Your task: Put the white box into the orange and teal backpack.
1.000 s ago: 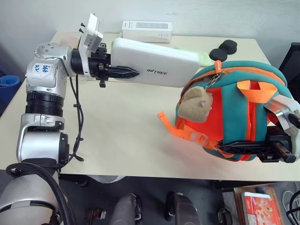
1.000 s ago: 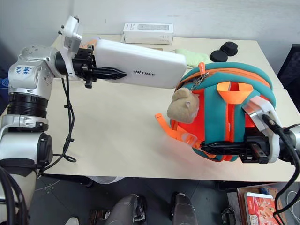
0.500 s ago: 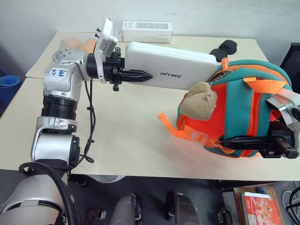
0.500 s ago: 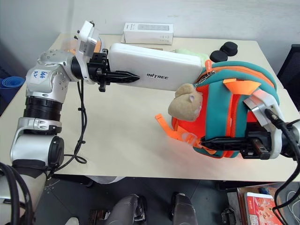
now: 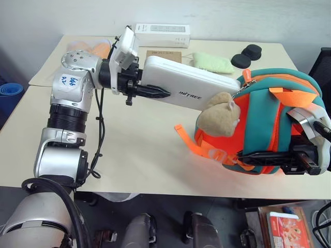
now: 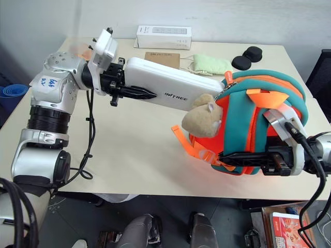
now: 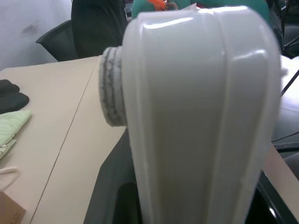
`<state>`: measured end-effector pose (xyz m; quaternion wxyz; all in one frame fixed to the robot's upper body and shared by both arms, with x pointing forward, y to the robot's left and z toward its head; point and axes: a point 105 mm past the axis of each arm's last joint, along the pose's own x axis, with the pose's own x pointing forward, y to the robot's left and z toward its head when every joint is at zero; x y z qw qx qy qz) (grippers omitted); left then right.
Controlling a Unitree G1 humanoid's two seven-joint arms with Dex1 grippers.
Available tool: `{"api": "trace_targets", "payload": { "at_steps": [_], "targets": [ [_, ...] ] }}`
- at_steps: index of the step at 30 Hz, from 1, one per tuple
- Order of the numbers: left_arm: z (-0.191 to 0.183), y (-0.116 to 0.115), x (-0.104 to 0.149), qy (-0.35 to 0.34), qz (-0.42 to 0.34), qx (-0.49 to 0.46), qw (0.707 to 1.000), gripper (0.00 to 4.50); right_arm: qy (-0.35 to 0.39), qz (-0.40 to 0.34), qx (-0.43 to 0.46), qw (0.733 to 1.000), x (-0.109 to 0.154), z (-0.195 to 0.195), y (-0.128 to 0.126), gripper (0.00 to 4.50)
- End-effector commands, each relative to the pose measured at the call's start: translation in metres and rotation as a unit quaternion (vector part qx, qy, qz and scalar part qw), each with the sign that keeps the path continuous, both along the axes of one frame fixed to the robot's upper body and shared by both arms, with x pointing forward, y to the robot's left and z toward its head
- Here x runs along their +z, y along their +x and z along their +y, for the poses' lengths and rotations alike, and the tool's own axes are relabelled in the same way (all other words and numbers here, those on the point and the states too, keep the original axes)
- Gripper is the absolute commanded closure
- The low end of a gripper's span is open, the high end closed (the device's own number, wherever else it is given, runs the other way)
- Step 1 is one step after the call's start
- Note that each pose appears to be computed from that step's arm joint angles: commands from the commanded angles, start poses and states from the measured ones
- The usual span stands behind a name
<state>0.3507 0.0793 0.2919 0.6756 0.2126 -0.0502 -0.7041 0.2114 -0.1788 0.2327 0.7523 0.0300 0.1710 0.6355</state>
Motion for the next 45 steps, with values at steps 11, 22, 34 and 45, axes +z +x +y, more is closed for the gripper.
{"api": "trace_targets", "payload": {
  "at_steps": [11, 22, 34, 45],
  "targets": [
    [-0.085, 0.009, -0.023, 0.012, -0.022, -0.039, 0.999, 3.21, 0.0, -0.036, 0.026, 0.999, 0.0, 0.016, 0.004, 4.49],
    [-0.154, 0.007, -0.045, -0.044, 0.061, -0.021, 0.997, 1.63, 0.021, -0.037, 0.007, 0.999, -0.009, 0.028, 0.003, 4.49],
    [-0.008, -0.015, 0.013, -0.087, 0.076, -0.007, 0.993, 0.02, 0.03, -0.03, -0.023, 0.999, -0.014, 0.024, 0.006, 4.49],
    [-0.057, -0.041, 0.001, -0.051, 0.041, 0.017, 0.998, 0.02, 0.034, -0.025, -0.021, 0.999, -0.014, 0.025, 0.006, 4.49]
  ]
}}
